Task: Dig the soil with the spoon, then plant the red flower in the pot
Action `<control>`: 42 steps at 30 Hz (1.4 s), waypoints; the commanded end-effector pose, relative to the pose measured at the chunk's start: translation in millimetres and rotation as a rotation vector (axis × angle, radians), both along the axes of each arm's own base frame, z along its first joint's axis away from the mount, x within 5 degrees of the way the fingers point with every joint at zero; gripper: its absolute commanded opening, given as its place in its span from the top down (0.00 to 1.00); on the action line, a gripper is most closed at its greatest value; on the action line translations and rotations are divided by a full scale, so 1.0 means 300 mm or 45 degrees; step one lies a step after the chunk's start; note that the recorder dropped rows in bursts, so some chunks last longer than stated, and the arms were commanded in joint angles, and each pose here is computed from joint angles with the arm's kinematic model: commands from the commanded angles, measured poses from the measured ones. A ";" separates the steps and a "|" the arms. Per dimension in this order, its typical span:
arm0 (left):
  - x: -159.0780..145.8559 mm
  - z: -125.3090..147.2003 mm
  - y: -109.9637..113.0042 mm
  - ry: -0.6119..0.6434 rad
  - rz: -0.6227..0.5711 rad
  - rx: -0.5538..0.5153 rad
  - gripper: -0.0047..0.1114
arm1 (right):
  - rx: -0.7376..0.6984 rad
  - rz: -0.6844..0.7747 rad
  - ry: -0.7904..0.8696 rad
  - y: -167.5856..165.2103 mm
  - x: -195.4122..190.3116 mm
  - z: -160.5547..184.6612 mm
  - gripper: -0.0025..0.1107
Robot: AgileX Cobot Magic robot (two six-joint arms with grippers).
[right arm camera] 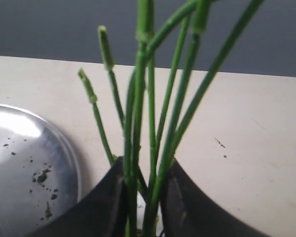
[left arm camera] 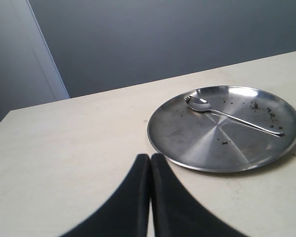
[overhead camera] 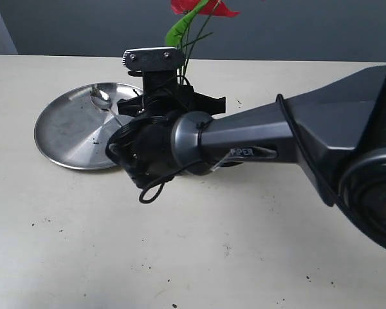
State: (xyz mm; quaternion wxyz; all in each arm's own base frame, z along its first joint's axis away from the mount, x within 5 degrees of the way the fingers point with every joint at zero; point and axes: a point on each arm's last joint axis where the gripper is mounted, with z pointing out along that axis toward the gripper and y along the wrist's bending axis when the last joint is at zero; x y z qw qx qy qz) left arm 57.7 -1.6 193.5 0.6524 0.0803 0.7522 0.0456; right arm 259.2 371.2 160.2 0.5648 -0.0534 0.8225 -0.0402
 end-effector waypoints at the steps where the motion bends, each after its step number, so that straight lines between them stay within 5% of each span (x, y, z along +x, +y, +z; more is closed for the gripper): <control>1: -0.001 0.000 0.000 -0.009 -0.001 -0.005 0.96 | -0.065 -0.070 -0.070 -0.016 -0.019 0.035 0.78; 9: -0.001 0.000 0.000 -0.009 -0.001 -0.005 0.96 | -0.102 -0.188 -0.095 -0.048 -0.036 0.085 0.78; 15: -0.001 0.000 0.000 -0.009 -0.001 -0.005 0.96 | -0.072 -0.111 -0.099 -0.037 -0.049 0.143 0.78; 23: -0.001 0.000 0.000 -0.009 -0.001 -0.005 0.96 | -0.034 -0.076 -0.115 -0.011 -0.041 0.081 0.80; 27: -0.001 0.000 0.000 -0.009 -0.001 -0.005 0.96 | 0.003 -0.038 -0.232 -0.008 -0.040 0.045 0.98; 42: -0.001 0.000 0.000 -0.009 -0.001 -0.005 0.96 | -0.017 -0.026 -0.205 -0.029 -0.028 0.014 0.98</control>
